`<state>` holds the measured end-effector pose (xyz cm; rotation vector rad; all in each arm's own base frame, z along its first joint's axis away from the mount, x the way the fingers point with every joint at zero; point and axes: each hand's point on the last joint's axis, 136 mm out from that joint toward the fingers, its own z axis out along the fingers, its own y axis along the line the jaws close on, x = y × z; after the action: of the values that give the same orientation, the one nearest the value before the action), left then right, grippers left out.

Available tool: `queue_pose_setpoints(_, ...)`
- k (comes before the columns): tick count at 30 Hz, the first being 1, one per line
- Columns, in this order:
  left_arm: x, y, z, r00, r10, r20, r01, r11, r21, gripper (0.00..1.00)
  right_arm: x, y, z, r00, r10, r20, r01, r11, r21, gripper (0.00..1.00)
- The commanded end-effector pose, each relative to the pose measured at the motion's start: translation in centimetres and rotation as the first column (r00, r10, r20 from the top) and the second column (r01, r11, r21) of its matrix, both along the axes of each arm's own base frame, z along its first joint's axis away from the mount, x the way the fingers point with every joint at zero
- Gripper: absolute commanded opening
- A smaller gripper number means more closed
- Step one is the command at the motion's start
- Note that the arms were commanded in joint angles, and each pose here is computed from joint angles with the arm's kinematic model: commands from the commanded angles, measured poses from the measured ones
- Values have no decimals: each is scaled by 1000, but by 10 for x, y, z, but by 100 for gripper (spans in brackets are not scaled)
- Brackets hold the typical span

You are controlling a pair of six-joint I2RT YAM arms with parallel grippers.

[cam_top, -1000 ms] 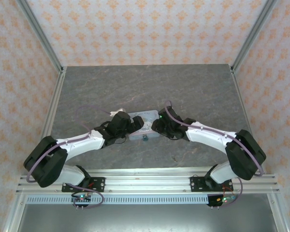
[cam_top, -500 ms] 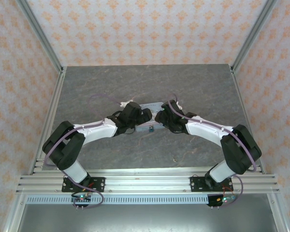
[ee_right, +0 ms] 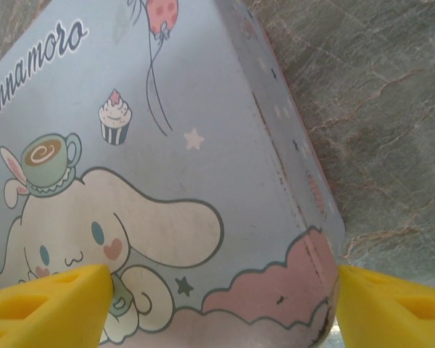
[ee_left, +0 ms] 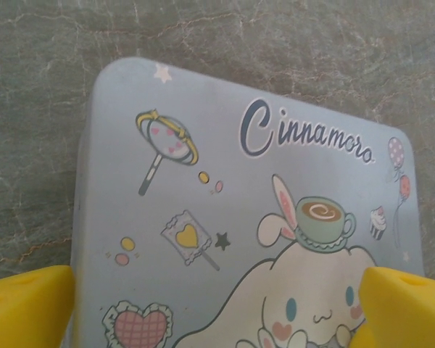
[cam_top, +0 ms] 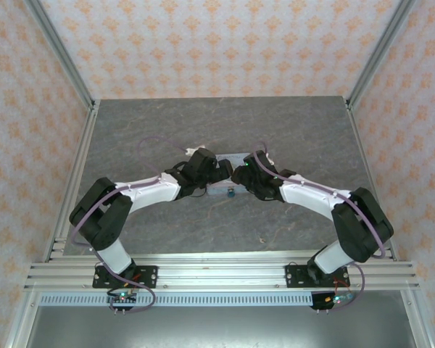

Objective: Unlock the padlock with the key

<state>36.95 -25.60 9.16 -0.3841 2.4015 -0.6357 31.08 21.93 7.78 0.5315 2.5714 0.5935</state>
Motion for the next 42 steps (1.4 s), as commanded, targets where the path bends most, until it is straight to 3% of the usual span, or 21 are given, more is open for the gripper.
queue_pose_setpoints(1,8,11,12,1000,3,19,-4,999,36,100,-5,-2,6,1000,18,9,-19,1000,12,80)
queue_pose_setpoints(9,2,48,39,997,58,59,-58,998,8,100,-14,-1,8,999,45,4,-45,998,34,81)
queue_pose_setpoints(18,-35,60,68,998,34,51,-29,996,-81,100,-43,-24,16,994,102,-36,-103,993,-55,81)
queue_pose_setpoints(29,-55,53,55,1000,22,-12,-24,980,-197,100,-126,-64,-33,953,164,-256,-203,970,-132,64)
queue_pose_setpoints(32,-54,50,52,1000,13,-22,-18,979,-205,100,-143,-68,-43,939,172,-298,-229,959,-168,63)
queue_pose_setpoints(42,-53,48,43,999,7,-39,-14,981,-191,100,-164,-75,-53,932,171,-320,-238,954,-184,55)
